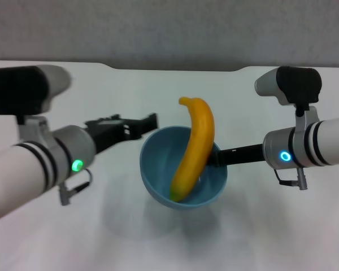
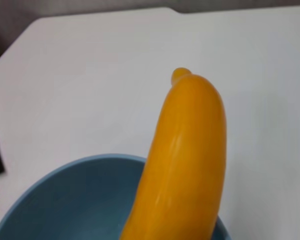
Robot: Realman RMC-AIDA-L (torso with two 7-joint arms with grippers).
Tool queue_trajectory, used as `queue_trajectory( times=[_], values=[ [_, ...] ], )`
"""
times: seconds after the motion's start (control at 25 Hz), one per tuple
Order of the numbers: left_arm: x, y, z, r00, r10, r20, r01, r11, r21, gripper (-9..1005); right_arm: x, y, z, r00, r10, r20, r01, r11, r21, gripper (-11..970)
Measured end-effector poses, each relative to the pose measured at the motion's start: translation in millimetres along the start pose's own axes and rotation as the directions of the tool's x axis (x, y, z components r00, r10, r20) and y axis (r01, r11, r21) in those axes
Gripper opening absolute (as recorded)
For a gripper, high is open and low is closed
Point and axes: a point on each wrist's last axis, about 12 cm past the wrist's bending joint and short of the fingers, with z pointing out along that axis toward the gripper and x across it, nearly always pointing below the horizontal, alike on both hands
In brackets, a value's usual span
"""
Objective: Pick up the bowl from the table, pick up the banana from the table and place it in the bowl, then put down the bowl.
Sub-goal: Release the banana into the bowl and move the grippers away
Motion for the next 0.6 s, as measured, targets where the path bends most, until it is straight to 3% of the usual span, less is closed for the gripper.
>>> queue_trajectory(
  times=[0.2,0.6],
  values=[
    [-3,22.6,-9,0.999,-0.017,0.027,0.019,0.997,-0.075,867,-7,-4.7,-1,0.998,0.007,-0.065,-0.007,1.000,0.002,146],
    [1,29.3,-13,0.999,0.047,0.026,-0.043,0.992,-0.120,865,-37,-0.4,4,0.985,-0.032,-0.167,0.041,0.998,0.049,152]
  ],
)
